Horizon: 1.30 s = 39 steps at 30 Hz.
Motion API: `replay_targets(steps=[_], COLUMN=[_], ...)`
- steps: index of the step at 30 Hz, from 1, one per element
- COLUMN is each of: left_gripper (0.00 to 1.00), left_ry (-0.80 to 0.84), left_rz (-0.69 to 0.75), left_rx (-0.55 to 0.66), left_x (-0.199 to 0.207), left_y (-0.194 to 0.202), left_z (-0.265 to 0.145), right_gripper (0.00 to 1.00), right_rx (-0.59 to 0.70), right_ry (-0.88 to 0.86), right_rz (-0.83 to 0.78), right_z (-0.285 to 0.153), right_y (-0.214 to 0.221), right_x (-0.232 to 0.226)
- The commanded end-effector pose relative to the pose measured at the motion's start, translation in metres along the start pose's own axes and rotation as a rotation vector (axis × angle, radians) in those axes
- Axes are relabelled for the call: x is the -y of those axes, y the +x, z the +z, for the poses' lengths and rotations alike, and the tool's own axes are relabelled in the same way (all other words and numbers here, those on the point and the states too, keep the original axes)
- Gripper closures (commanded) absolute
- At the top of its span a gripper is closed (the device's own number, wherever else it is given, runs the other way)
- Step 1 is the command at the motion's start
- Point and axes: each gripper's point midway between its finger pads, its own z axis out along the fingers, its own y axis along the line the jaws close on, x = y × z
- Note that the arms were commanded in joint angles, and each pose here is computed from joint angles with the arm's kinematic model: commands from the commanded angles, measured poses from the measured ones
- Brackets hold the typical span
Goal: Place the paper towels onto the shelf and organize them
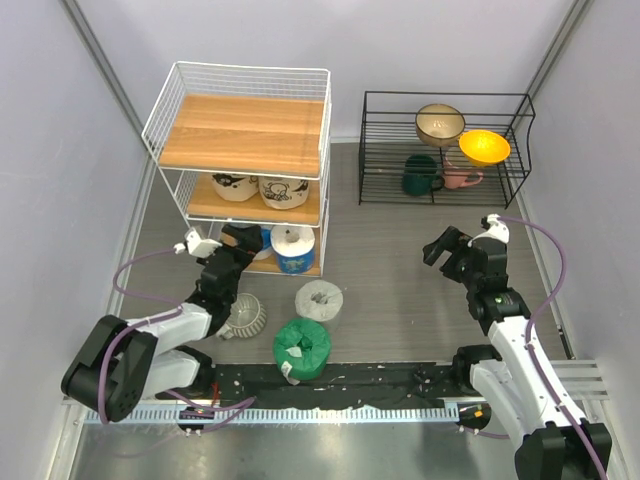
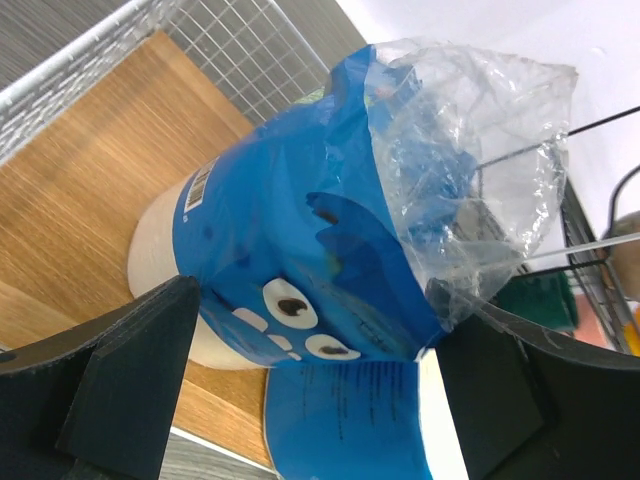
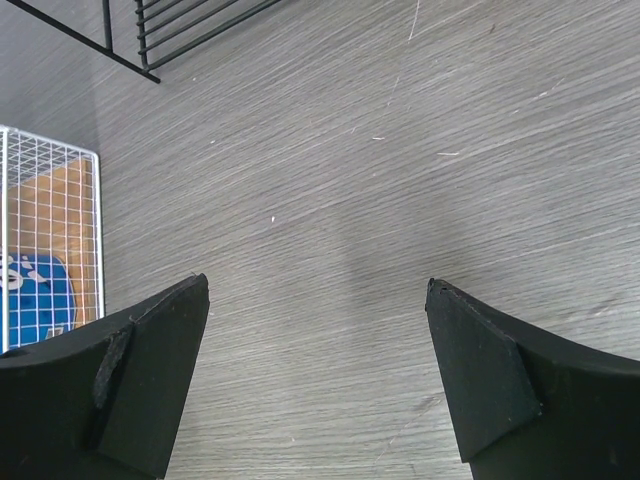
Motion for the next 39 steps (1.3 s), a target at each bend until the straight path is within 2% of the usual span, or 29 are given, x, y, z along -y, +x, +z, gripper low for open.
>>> replay_targets(steps=[1,14,27,33,39], left_gripper=[0.00,0.00,0.00,0.00,0.00], left_ry=[0.118,0.164,0.141,0.194,0.215], left_rz=[-0.082,-0.083,-0.044,-0.049,0.064], left_rx=[0.028,0.106,-0.003,-0.073,-0.112], left_x=[0.027,0.041,0.011,0.020,0.044], left_y=[-0.011,-0.049,-0.032,-0.018,0.011], left_z=[-0.007,-0.035,-0.071,-0.082,-0.090], right_gripper=[0.04,0.04,0.04,0.04,0.04], right_rx=[0.035,0.028,0.020,-0.003,0.003], right_ry=[-0.034,-0.037,-0.035,-0.060,-0.071], right_rz=[-0.015,-0.008,0.004,0.015,0.018], right_z=[-0.002,-0.001,0.002,0.003,0.001], right_y=[-0.009,-0.005,-0.002,0.003,0.002], right_x=[-0.008,-0.007,-0.006,-0.010,-0.013])
